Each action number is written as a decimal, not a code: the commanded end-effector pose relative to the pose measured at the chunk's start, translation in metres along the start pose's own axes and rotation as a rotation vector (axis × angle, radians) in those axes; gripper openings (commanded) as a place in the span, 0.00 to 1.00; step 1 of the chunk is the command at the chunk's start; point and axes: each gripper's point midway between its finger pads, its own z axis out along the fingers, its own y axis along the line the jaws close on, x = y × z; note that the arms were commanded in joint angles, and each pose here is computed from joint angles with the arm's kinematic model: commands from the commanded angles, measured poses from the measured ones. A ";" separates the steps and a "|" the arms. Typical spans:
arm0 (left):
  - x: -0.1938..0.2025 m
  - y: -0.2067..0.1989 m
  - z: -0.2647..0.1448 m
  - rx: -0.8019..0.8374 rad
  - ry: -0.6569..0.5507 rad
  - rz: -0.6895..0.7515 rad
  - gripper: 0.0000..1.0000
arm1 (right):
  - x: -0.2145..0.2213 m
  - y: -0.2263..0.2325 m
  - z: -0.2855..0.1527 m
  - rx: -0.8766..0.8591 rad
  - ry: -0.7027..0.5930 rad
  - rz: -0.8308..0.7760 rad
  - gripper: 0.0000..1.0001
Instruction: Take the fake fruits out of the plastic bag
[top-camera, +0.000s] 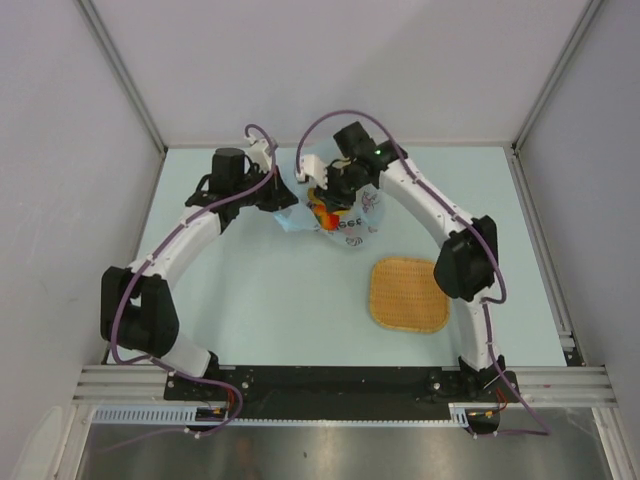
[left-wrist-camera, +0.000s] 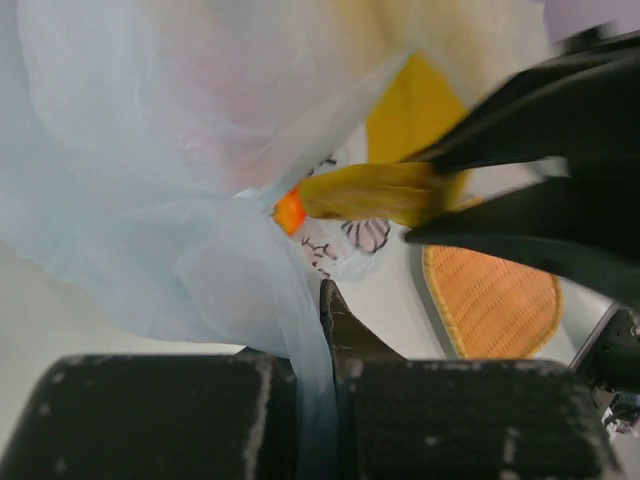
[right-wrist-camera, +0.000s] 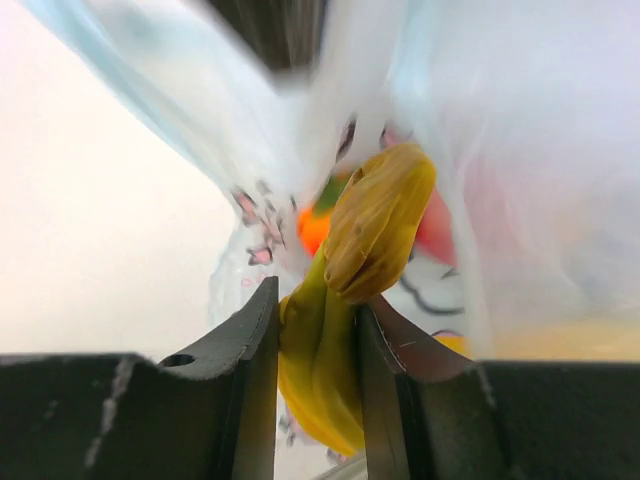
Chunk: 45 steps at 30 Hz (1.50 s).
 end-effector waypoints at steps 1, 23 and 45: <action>-0.044 -0.015 -0.002 0.051 -0.110 0.051 0.01 | -0.084 0.018 -0.081 -0.053 -0.256 0.173 0.07; -0.036 -0.005 0.016 0.053 -0.069 0.026 0.02 | -0.156 0.016 -0.259 -0.186 -0.712 0.628 0.01; -0.028 0.007 0.010 -0.024 -0.040 0.163 0.04 | 0.114 0.159 -0.184 0.072 0.038 0.741 0.00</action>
